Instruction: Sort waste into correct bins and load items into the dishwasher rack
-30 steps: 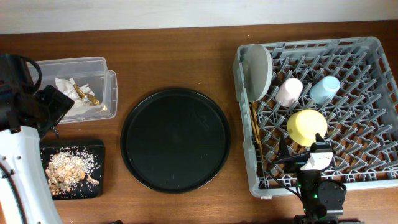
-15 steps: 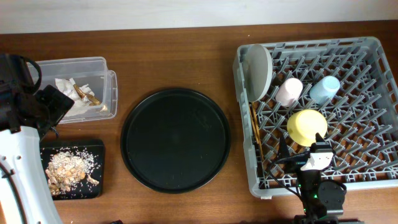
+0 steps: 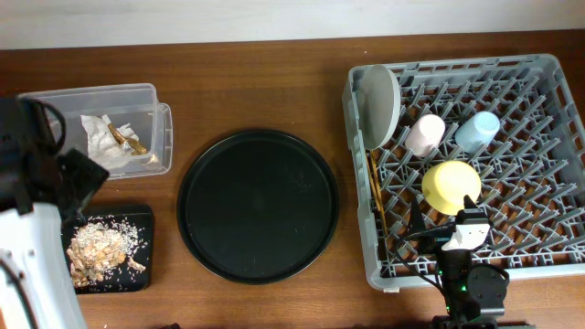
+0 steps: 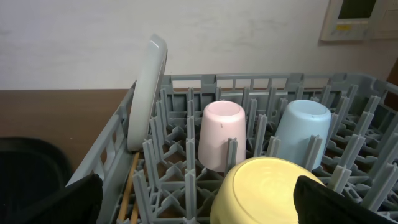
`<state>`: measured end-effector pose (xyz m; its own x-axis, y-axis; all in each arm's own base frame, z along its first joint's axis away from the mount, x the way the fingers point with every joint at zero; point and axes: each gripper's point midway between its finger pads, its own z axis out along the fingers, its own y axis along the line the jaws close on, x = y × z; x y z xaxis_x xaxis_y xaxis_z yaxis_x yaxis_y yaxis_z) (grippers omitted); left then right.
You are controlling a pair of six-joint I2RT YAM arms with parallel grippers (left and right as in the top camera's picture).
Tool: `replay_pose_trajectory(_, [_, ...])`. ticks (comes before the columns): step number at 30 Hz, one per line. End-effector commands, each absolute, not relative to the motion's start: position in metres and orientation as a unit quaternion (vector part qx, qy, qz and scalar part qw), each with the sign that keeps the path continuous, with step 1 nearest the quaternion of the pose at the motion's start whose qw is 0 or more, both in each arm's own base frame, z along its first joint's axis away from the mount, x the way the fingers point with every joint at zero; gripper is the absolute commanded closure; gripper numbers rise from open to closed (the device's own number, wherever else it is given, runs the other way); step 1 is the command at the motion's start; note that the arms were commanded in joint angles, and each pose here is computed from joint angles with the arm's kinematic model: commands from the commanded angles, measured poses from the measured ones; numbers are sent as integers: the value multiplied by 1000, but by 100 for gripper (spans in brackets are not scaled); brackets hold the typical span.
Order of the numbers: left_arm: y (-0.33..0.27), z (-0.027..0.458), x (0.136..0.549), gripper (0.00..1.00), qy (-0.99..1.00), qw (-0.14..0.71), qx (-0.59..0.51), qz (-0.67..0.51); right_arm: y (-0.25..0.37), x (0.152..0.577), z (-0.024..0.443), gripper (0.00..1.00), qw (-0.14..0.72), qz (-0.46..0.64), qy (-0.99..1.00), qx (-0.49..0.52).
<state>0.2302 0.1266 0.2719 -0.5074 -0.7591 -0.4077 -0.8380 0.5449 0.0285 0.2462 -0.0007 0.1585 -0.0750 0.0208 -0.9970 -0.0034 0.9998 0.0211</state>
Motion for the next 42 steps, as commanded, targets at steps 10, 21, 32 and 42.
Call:
replay_pose_trajectory(10, [103, 175, 208, 1, 886, 260, -376, 79, -4, 246, 156, 2, 679, 5, 734, 13])
replay_pose_trajectory(21, [55, 120, 216, 1, 883, 386, -266, 33, -4, 246, 156, 2, 679, 4, 734, 13])
replay_pose_trajectory(32, [36, 115, 223, 1, 882, 438, -173, 19, -4, 246, 156, 2, 679, 4, 734, 13])
replay_pose_trajectory(42, [17, 129, 230, 1, 832, 537, -133, -33, -4, 246, 156, 2, 679, 4, 734, 13])
